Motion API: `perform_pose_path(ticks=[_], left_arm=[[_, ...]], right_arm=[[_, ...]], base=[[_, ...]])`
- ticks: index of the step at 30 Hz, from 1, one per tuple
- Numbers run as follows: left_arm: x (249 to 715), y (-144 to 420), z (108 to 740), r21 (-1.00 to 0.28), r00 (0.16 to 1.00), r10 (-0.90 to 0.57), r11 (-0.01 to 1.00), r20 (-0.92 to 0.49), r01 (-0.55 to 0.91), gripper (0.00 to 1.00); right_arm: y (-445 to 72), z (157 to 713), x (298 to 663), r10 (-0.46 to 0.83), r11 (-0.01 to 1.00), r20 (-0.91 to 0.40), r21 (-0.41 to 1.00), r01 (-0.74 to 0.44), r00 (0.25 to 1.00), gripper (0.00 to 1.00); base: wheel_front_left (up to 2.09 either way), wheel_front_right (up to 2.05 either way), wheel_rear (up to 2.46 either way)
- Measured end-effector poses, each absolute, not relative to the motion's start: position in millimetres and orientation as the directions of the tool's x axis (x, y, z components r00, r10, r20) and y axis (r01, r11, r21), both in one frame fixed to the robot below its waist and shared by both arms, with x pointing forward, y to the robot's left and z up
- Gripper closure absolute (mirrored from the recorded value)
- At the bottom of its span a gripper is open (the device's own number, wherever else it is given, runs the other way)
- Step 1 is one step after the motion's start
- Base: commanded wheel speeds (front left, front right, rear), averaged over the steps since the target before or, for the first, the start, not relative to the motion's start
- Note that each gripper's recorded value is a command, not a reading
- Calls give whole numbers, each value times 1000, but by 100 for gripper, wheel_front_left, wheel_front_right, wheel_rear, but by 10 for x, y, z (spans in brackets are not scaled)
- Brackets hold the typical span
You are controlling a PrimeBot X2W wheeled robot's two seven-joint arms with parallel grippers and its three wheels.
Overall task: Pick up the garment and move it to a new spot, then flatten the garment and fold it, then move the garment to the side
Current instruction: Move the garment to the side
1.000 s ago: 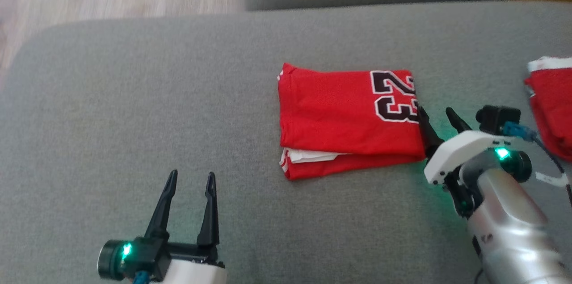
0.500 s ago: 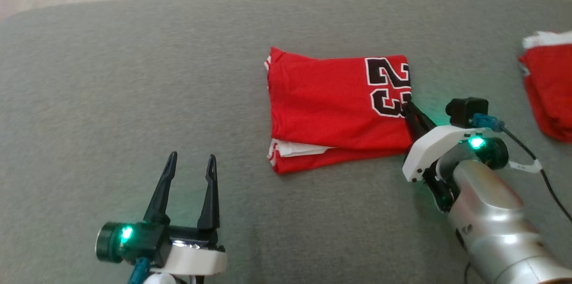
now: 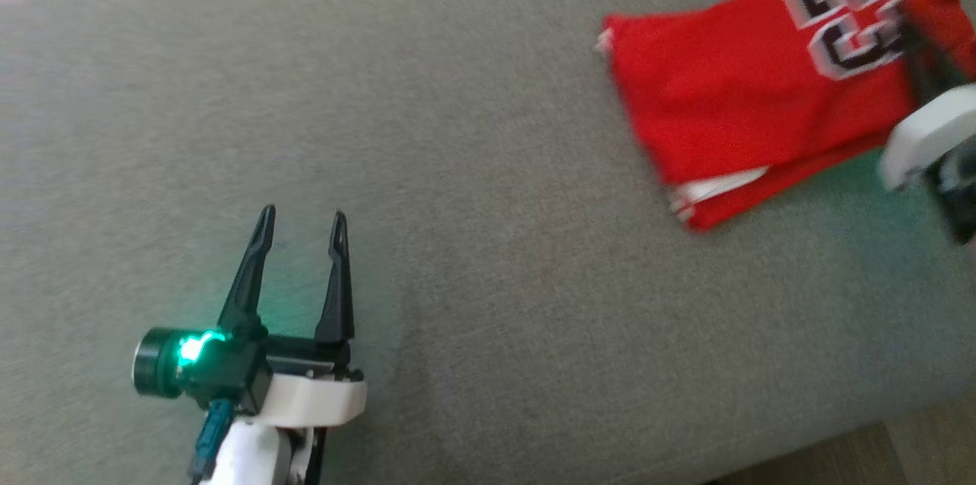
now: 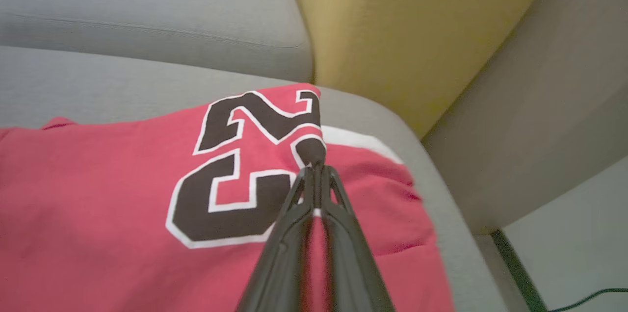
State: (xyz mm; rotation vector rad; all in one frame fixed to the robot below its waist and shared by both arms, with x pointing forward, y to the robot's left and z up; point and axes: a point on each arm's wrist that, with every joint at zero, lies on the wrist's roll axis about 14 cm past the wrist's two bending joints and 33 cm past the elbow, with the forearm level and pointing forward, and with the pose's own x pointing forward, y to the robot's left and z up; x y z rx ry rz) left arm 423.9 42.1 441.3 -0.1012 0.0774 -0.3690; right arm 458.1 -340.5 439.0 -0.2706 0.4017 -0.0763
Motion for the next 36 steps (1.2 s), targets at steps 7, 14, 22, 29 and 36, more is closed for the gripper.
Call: perform_pose_path(ticks=[7,14,22,29,36], left_arm=[[4395,207,4200,-144,904,-420,902,-81,406,0],[4464,224,4170,-140,906,-416,905,-80,403,0],[4442,512,4551,-122,950,-312,943,-8,309,0],[4071,858,4691,-150,979,-201,969,-19,196,0],[3643,1162,4847,-138,993,-114,984,6,114,0]], right_arm=[[-4160,4753,4601,-282,906,-309,-397,147,908,100],[-4497,4924,4561,-382,866,-274,-440,238,883,0],[-3466,4508,4532,-191,955,-264,-273,117,945,0],[-1977,4145,4129,132,989,-276,-20,-143,952,0],[-1307,4492,3785,276,957,-125,121,-262,953,0]], base=[[0,0,0],[0,0,0],[0,0,0],[0,0,0],[0,0,0]])
